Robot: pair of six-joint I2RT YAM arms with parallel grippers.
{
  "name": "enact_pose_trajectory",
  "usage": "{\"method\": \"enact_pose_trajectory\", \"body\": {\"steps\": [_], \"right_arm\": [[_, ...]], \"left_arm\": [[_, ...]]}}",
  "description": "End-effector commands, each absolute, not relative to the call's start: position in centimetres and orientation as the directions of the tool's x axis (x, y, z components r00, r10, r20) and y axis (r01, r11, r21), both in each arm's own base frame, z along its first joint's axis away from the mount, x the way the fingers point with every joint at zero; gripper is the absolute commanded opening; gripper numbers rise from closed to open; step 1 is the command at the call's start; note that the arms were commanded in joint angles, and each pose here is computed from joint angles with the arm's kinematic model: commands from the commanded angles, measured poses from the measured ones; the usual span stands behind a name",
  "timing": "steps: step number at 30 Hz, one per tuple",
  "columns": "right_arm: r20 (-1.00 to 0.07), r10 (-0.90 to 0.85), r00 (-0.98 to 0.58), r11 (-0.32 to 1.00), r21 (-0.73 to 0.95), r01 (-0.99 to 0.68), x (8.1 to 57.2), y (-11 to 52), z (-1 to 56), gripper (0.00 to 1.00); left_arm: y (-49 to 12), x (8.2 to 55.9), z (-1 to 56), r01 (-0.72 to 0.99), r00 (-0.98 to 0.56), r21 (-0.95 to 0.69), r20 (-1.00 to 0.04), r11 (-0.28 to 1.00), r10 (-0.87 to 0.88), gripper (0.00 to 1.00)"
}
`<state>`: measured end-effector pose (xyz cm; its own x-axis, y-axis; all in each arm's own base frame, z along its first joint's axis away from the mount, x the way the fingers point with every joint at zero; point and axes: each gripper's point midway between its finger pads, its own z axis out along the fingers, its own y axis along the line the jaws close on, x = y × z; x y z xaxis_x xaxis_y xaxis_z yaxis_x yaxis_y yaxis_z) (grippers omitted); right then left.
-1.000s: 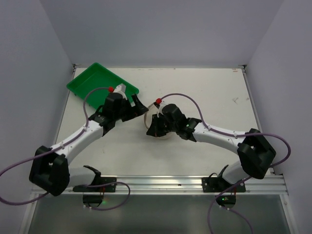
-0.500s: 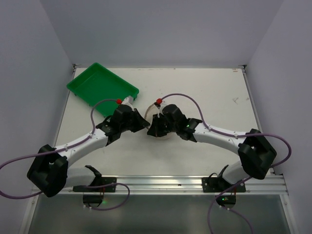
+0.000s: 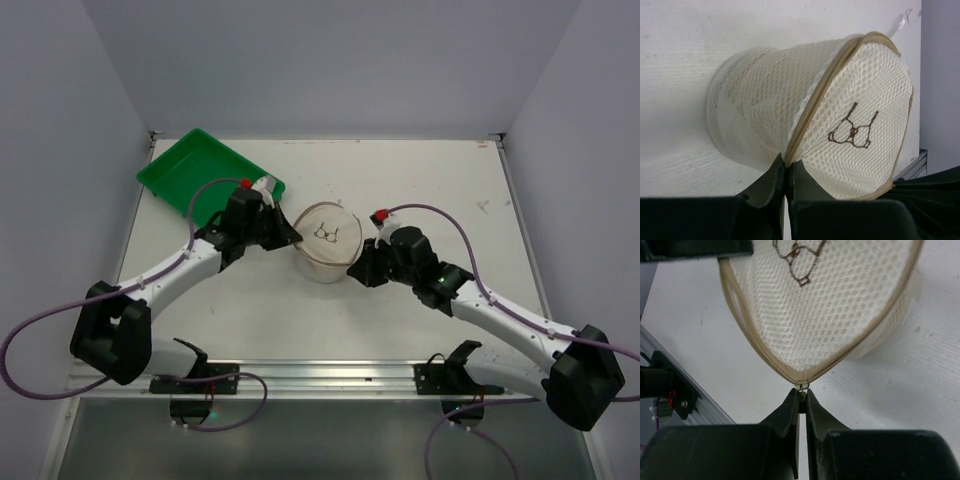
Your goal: Unzip the laundry bag and remove the bra
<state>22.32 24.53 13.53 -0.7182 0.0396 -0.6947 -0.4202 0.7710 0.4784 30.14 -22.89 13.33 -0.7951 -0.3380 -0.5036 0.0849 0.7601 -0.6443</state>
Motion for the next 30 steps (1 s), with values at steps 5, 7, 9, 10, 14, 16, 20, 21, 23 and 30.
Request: {"method": "enact_pose_trajectory", "body": {"steps": [5, 7, 9, 10, 14, 16, 20, 21, 23, 30], "right_arm": [[-0.68, -0.085, -0.728, 0.631, 0.529, -0.567, 20.2, 30.5, 15.2, 0.0], [-0.676, -0.08, -0.733, 0.584, 0.564, -0.584, 20.4, 33.1, 16.4, 0.0], [-0.679, -0.064, -0.731, 0.521, 0.602, -0.605, 20.0, 35.7, 17.7, 0.0], [-0.673, -0.06, -0.737, 0.51, 0.615, -0.602, 20.5, 36.9, 17.8, 0.0], [-0.679, 0.001, -0.734, 0.502, 0.635, -0.587, 22.2, 38.6, 18.9, 0.0], [-0.694, 0.019, -0.72, 0.514, 0.625, -0.588, 23.0, 38.8, 19.3, 0.0], [-0.688, 0.0, -0.725, 0.522, 0.619, -0.587, 23.1, 39.1, 18.6, 0.0], [-0.687, -0.003, -0.727, 0.524, 0.618, -0.587, 23.1, 39.1, 18.4, 0.0], [-0.682, -0.007, -0.731, 0.531, 0.617, -0.581, 23.1, 39.0, 17.8, 0.0], [-0.668, -0.042, -0.743, 0.544, 0.609, -0.578, 22.2, 39.1, 16.4, 0.0]], "left_arm": [[-23.4, 38.3, 17.7, 0.264, -0.732, -0.481, -0.664, 0.836, -0.151, 0.14], [-24.7, 40.1, 19.8, 0.296, -0.696, -0.512, -0.694, 0.806, -0.185, 0.25], [-25.3, 40.6, 20.8, 0.292, -0.689, -0.554, -0.687, 0.78, -0.23, 0.49], [-25.5, 40.7, 21.5, 0.291, -0.684, -0.566, -0.687, 0.772, -0.246, 0.59], [-21.9, 39.0, 21.3, 0.138, -0.646, -0.557, -0.678, 0.819, -0.352, 0.92], [-18.8, 36.9, 20.7, 0.032, -0.602, -0.549, -0.678, 0.835, -0.423, 0.96], [-17.1, 32.9, 18.9, -0.014, -0.598, -0.586, -0.644, 0.81, -0.476, 0.96], [-17.5, 31.6, 17.8, -0.007, -0.63, -0.608, -0.614, 0.794, -0.476, 0.95], [-19.0, 29.9, 17.1, 0.03, -0.686, -0.651, -0.565, 0.758, -0.458, 0.91], [-22.9, 28.1, 15.6, 0.068, -0.745, -0.689, -0.516, 0.722, -0.422, 0.77]]}}
